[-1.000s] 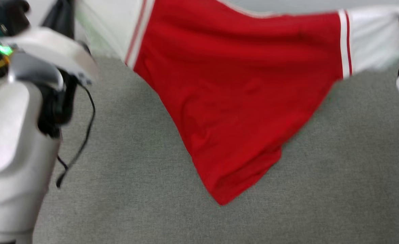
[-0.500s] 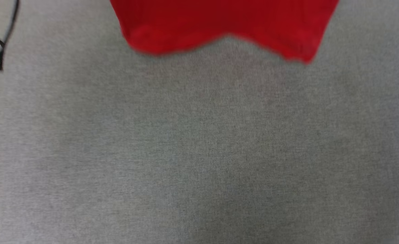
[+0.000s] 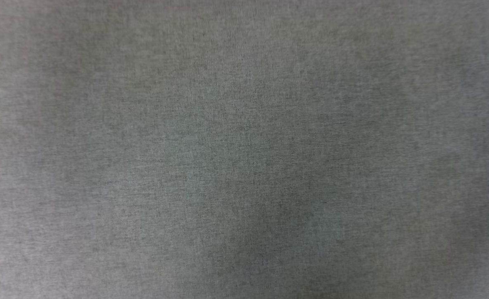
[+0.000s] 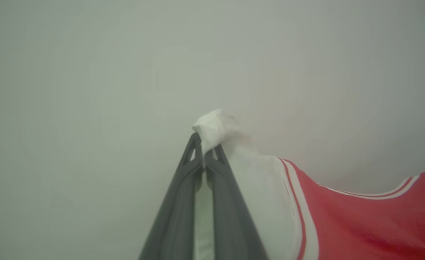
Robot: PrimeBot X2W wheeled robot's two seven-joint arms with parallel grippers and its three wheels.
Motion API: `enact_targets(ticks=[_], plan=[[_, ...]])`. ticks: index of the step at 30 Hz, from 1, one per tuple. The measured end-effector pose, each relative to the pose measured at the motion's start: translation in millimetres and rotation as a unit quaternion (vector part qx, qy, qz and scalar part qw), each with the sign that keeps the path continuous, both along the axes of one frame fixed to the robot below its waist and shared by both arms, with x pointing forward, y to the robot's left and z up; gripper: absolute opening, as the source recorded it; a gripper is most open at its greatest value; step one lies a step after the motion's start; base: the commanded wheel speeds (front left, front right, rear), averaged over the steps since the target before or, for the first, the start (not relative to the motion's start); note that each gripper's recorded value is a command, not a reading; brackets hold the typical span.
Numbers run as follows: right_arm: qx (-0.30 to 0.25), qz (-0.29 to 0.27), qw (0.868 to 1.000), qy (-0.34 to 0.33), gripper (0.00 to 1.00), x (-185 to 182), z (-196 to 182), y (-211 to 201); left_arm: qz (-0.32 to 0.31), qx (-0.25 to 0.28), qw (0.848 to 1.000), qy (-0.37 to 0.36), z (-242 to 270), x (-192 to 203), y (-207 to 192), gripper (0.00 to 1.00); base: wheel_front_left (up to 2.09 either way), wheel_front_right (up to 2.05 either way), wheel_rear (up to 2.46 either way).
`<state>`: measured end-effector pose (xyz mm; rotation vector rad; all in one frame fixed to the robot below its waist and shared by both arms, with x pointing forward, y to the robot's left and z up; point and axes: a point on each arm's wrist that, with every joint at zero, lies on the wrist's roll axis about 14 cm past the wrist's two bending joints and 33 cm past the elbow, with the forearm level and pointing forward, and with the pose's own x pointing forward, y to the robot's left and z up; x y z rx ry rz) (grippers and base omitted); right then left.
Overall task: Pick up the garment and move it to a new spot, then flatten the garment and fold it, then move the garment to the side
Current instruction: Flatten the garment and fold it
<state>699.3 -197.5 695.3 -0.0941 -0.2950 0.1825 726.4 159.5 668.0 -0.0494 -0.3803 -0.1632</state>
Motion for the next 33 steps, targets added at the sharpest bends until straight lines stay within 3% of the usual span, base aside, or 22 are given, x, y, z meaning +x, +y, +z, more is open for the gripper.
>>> enact_targets(ticks=[7, 14, 22, 33], plan=[[0.002, 0.022, 0.995, 0.093, 0.00, 25, -93, 24, -0.010, -0.015, 0.996, 0.093, -96, 14, -8, 0.00, 0.00, 0.00, 0.00], [0.011, 0.028, 0.985, 0.171, 0.00, 10, -157, 30, -0.017, -0.048, 0.987, 0.151, -144, -4, -14, 0.00, 0.00, 0.00, 0.00], [0.035, 0.032, 0.971, 0.234, 0.00, -56, -205, 26, 0.002, -0.083, 0.972, 0.220, -193, -74, 3, 0.00, 0.00, 0.00, 0.00], [0.086, 0.019, 0.960, 0.265, 0.00, -176, -227, 3, 0.042, -0.120, 0.964, 0.235, -205, -206, 36, 0.00, 0.00, 0.00, 0.00]])
